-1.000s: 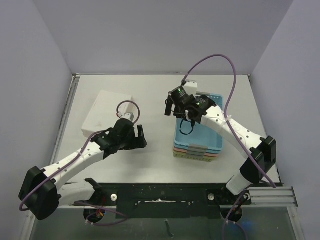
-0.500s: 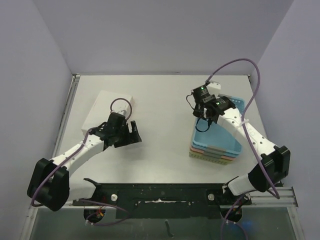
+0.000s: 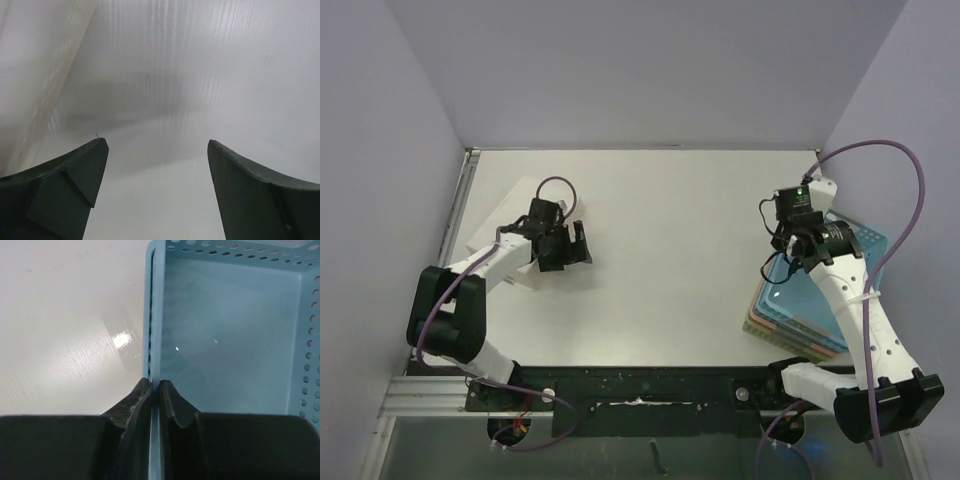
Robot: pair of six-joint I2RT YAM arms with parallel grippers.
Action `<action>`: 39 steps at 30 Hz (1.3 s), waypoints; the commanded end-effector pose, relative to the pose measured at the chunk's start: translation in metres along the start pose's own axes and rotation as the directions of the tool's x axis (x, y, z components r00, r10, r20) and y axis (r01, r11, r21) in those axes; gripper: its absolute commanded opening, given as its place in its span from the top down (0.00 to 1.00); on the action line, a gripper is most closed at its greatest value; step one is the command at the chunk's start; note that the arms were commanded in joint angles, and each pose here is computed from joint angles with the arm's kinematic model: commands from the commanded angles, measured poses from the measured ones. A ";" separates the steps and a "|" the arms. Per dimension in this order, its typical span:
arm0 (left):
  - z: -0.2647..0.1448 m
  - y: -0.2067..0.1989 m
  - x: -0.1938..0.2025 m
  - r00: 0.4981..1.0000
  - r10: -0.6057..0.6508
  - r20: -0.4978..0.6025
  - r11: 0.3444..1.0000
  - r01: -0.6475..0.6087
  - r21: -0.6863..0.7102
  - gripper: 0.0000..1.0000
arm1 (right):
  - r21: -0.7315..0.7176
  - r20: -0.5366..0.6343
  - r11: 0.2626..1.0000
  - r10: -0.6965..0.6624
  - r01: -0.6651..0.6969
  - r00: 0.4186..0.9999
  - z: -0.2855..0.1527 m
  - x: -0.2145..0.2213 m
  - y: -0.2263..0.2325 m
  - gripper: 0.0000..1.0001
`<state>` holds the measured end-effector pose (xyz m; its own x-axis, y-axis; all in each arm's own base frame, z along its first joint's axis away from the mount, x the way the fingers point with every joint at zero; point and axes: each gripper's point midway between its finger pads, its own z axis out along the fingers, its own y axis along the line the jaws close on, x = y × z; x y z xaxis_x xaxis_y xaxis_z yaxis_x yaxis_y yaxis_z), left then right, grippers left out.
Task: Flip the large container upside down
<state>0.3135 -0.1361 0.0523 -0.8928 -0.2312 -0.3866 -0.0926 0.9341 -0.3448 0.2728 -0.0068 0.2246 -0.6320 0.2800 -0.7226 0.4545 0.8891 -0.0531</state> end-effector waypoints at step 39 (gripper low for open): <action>-0.139 -0.009 -0.106 0.909 -0.292 0.296 0.929 0.195 0.315 0.20 | -0.787 0.187 0.589 -0.057 0.185 0.981 -0.165 -0.054 0.271 1.00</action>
<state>0.3480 -0.0851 0.2023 -0.6699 -0.5359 -0.5138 -0.1340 0.7680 -0.6263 0.3169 0.2209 0.3540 -0.5563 0.0352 -0.8302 -0.2462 0.9472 0.2052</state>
